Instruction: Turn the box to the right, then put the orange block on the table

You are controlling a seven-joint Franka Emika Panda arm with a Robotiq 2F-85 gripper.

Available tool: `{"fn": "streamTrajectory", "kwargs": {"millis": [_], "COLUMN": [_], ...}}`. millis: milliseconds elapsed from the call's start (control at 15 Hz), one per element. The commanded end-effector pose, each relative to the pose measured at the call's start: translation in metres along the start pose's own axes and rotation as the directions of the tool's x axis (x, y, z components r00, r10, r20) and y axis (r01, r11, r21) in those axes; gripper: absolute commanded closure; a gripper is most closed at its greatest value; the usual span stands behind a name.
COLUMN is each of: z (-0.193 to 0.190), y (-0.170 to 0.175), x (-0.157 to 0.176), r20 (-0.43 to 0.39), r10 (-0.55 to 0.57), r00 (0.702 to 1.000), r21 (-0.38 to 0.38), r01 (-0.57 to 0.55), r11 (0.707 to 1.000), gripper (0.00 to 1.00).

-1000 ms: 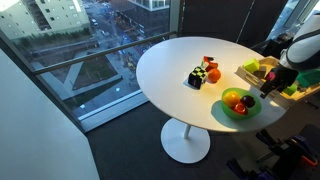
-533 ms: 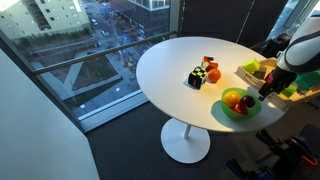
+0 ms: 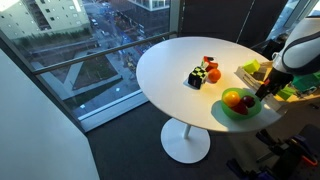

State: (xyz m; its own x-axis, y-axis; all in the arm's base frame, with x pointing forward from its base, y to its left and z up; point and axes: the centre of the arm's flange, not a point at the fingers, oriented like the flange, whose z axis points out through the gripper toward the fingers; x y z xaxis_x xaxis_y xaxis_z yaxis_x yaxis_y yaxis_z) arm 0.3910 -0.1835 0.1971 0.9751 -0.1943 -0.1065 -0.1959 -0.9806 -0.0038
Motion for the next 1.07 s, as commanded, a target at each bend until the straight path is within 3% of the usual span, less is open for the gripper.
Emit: {"fn": "streamTrajectory", "kwargs": {"millis": [0,1000], "z": [-0.006,-0.005], "y": [-0.016,-0.043], "x": [-0.006,0.02], "r20": [-0.009,-0.019], "r10": [-0.034,-0.068], "r00": [0.999,0.998], "r21": [0.018,0.009], "r01": [0.034,0.068], "r11": [0.999,0.998], "gripper": [0.0,0.0]}}
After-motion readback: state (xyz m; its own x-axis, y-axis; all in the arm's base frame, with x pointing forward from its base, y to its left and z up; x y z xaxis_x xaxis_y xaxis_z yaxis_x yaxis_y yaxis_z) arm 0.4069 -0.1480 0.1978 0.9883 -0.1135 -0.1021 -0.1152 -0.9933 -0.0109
